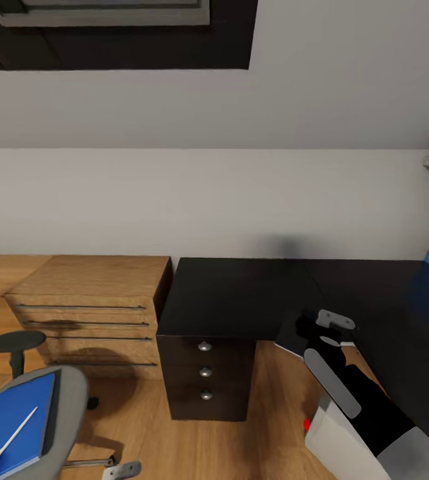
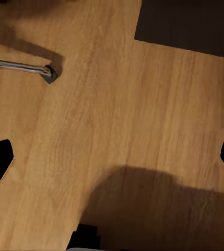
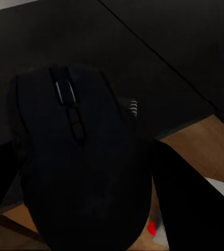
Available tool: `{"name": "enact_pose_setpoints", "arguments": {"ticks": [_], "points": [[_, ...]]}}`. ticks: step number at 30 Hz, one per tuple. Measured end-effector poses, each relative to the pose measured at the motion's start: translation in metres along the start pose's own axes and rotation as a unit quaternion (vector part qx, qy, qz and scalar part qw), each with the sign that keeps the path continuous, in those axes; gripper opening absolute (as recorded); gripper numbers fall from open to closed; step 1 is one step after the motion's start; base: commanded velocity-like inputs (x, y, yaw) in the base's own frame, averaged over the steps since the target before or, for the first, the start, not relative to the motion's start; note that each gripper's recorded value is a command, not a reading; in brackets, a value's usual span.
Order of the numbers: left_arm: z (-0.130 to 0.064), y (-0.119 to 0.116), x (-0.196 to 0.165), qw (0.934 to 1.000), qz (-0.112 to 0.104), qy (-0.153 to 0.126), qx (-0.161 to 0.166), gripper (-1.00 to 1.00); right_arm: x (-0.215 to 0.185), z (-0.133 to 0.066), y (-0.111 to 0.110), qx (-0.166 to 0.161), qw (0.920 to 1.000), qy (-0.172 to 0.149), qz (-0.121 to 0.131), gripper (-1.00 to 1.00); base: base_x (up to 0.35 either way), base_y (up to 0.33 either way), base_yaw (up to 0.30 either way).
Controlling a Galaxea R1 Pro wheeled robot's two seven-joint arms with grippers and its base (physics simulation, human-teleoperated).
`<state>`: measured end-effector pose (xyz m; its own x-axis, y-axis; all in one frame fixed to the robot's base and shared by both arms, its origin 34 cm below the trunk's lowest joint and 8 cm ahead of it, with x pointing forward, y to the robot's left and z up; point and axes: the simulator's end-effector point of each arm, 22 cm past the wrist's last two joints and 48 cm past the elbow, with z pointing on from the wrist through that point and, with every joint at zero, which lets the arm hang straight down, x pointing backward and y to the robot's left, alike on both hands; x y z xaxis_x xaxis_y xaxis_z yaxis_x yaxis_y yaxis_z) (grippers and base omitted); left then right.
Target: In the bedroom, organize the workspace by keeping the computer under the desk, ensuring the monitor is on the desk, placing the keyboard on the desk next to the monitor, placing the mouse on the desk next to the keyboard, moving the folder from the swivel chair onto the desk next to the mouse, stacking the notebook on top of the folder with the pen on top of the notebook, and positioning the swivel chair next to the desk.
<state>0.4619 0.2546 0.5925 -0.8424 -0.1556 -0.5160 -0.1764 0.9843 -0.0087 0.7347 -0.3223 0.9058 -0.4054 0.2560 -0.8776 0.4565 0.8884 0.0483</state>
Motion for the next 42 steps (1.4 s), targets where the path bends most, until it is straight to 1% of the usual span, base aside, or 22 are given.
{"name": "enact_pose_setpoints", "arguments": {"ticks": [1,3,5,6,7,9,14,20,23,24,31,42], "points": [[0.001,0.0,0.011,0.9999,0.001,0.012,0.001,1.0,0.001,0.001,-0.002,0.003,1.0,0.001,-0.002,-1.0,0.0,0.035,-0.29],[0.001,-0.001,0.016,0.9999,0.002,0.017,0.001,1.0,0.003,0.003,-0.005,0.006,1.0,0.003,-0.003,-1.0,0.0,0.017,-0.29],[0.002,-0.001,0.019,0.9998,0.002,0.02,0.001,1.0,0.005,0.008,-0.017,0.017,0.9998,0.005,-0.006,-1.0,0.0,0.006,-0.29],[0.002,-0.001,0.02,0.9998,0.002,0.021,0.001,1.0,0.003,0.011,-0.022,0.021,0.9998,0.006,-0.003,-1.0,0.0,0.001,-0.29],[0.002,-0.001,0.02,0.9998,0.002,0.022,0.001,1.0,-0.002,0.022,-0.038,0.023,0.9996,0.009,0.017,-1.0,0.0,0.001,-0.29],[0.002,-0.001,0.02,0.9998,0.002,0.022,0.0,1.0,0.004,0.03,-0.047,0.024,0.9993,0.019,0.023,-1.0,0.0,0.0,-0.29],[0.002,-0.001,0.02,0.9998,0.002,0.022,0.0,1.0,0.011,0.036,-0.055,0.029,0.9989,0.028,0.022,-1.0,0.0,0.0,-0.291],[0.002,-0.001,0.02,0.9998,0.002,0.022,0.001,1.0,0.01,0.04,-0.066,0.038,0.9985,0.029,0.027,-1.0,0.0,0.0,-0.29],[0.002,-0.002,0.02,0.9998,0.002,0.022,0.001,1.0,0.018,0.044,-0.073,0.047,0.9979,0.037,0.025,-1.0,0.0,0.0,-0.29],[0.002,-0.002,0.02,0.9998,0.002,0.022,0.001,1.0,0.027,0.049,-0.082,0.054,0.9973,0.043,0.024,-1.0,0.0,0.0,-0.291],[0.002,-0.002,0.02,0.9998,0.002,0.022,0.001,1.0,0.033,0.056,-0.09,0.052,0.9973,0.047,0.021,-1.0,0.0,0.0,-0.291],[0.002,-0.002,0.02,0.9998,0.002,0.022,0.001,1.0,0.033,0.057,-0.092,0.053,0.9973,0.047,0.02,-1.0,0.0,0.0,-0.291]]}}
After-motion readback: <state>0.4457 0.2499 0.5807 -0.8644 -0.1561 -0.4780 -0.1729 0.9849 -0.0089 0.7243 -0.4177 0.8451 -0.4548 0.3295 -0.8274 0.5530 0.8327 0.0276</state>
